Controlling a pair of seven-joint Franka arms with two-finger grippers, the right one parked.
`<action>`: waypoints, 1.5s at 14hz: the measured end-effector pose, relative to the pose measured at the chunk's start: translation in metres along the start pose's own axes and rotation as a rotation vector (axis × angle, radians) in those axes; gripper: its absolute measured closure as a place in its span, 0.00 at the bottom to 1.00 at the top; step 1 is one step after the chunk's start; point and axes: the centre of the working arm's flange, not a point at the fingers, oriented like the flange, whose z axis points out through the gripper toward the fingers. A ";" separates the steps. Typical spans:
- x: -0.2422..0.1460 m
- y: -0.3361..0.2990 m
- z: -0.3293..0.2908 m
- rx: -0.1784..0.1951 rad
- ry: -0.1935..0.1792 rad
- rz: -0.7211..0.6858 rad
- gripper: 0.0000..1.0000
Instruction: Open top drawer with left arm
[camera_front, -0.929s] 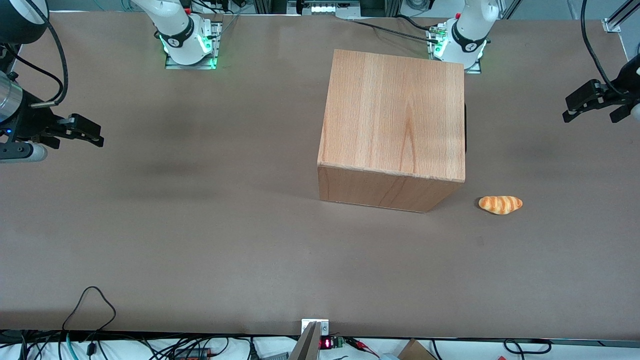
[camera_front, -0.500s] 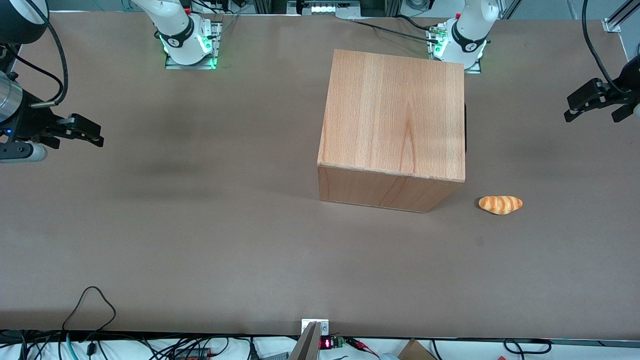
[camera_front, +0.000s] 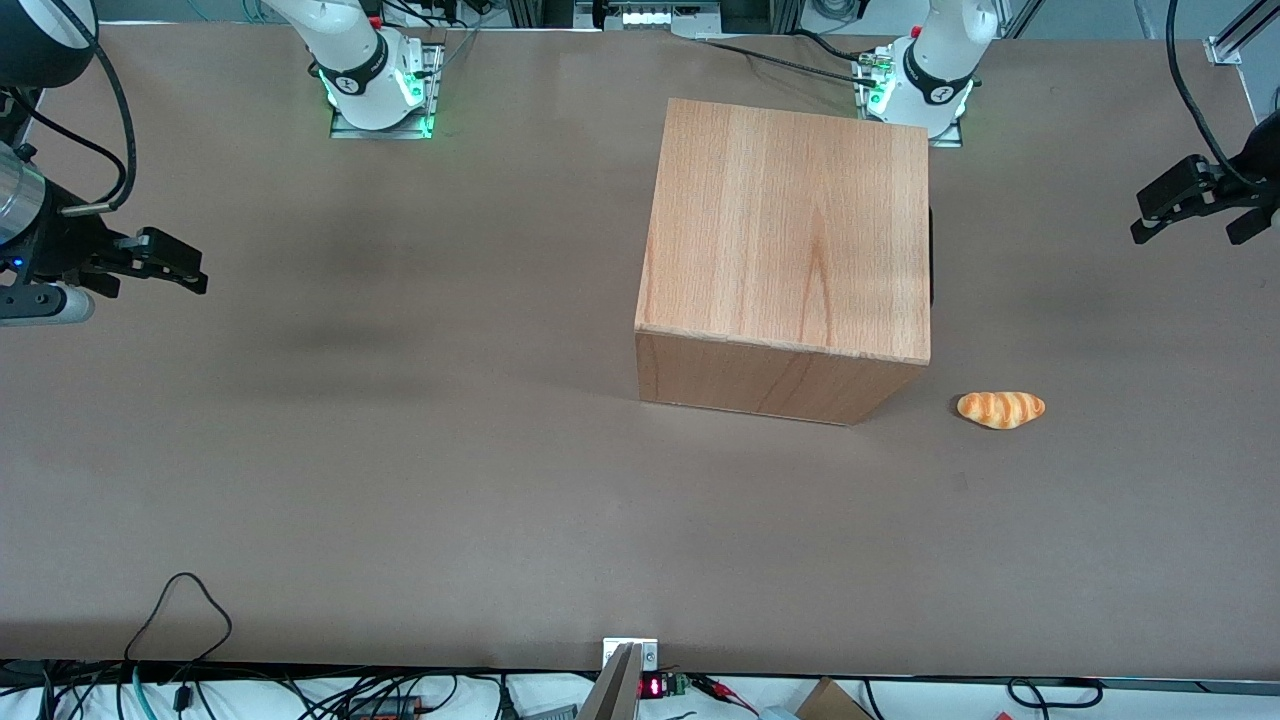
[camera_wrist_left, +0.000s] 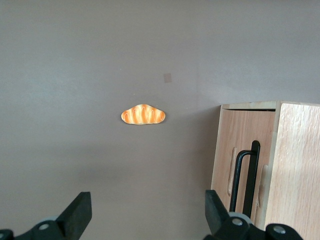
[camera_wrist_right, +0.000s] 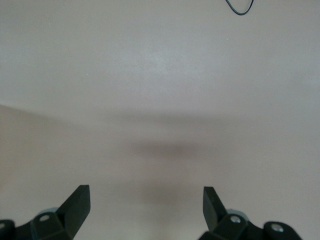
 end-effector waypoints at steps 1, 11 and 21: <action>0.001 0.000 0.002 0.000 -0.005 0.000 0.00; 0.013 0.021 0.067 -0.141 -0.130 0.001 0.00; 0.005 0.063 0.159 -0.213 -0.196 0.020 0.00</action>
